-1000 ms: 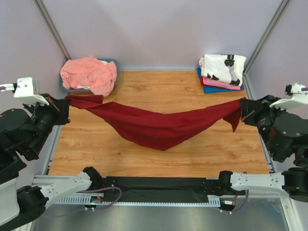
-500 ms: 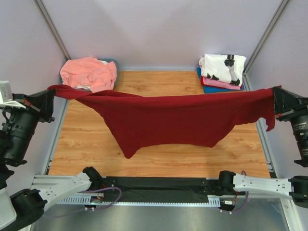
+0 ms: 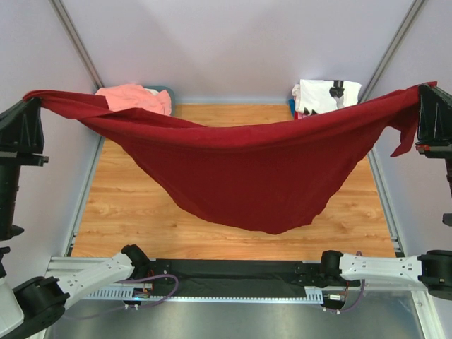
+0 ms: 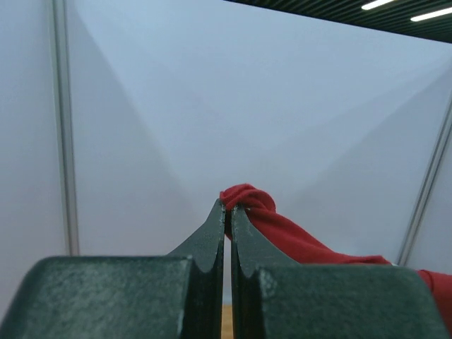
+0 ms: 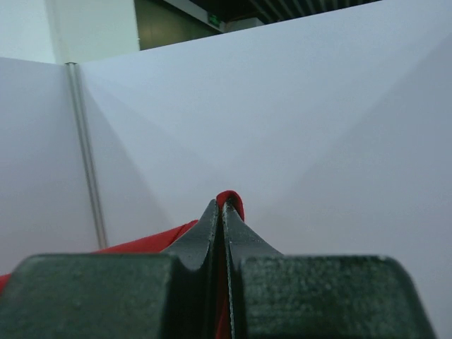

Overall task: Fold and stack the t-shirts
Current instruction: Flatten the tshirt out

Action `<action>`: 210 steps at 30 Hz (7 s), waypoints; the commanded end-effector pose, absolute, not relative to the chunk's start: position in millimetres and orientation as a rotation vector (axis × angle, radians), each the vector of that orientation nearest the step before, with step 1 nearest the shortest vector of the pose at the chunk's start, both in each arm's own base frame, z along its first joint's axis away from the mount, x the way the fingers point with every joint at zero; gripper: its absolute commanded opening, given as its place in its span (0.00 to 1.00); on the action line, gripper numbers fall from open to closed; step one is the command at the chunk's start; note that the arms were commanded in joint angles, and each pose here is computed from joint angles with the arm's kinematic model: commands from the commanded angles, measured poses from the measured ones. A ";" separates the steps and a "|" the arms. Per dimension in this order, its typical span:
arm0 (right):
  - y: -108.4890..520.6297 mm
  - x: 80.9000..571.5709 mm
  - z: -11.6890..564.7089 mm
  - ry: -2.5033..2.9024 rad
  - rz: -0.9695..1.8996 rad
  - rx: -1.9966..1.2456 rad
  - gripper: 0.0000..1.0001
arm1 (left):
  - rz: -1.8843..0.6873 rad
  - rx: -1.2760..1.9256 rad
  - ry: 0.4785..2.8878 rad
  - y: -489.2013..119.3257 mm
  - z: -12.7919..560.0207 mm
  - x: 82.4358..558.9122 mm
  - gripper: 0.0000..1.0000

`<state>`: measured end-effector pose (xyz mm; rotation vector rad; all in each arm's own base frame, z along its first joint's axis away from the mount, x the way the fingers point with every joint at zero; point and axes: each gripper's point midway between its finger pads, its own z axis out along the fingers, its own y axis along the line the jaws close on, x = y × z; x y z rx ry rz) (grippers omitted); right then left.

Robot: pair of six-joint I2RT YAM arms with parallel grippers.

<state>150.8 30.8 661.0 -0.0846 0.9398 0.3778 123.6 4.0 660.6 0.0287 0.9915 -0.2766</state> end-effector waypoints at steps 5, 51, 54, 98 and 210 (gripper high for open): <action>54.4 199.1 532.5 1.327 0.044 0.118 0.00 | -0.236 0.125 1.191 -50.1 612.0 180.3 0.00; 138.3 200.1 246.3 2.037 0.339 0.139 0.72 | -0.660 0.686 2.275 -381.7 228.0 261.9 0.77; 153.1 204.7 232.2 2.084 0.334 0.137 0.70 | -0.626 0.600 2.241 -343.5 253.8 270.6 0.94; 145.6 221.9 64.4 2.438 0.541 0.554 0.35 | -0.296 -0.142 2.449 -69.4 153.6 277.9 0.91; 38.9 138.6 653.7 0.973 0.346 -0.092 0.00 | -0.260 0.191 1.069 -55.4 599.8 112.1 0.00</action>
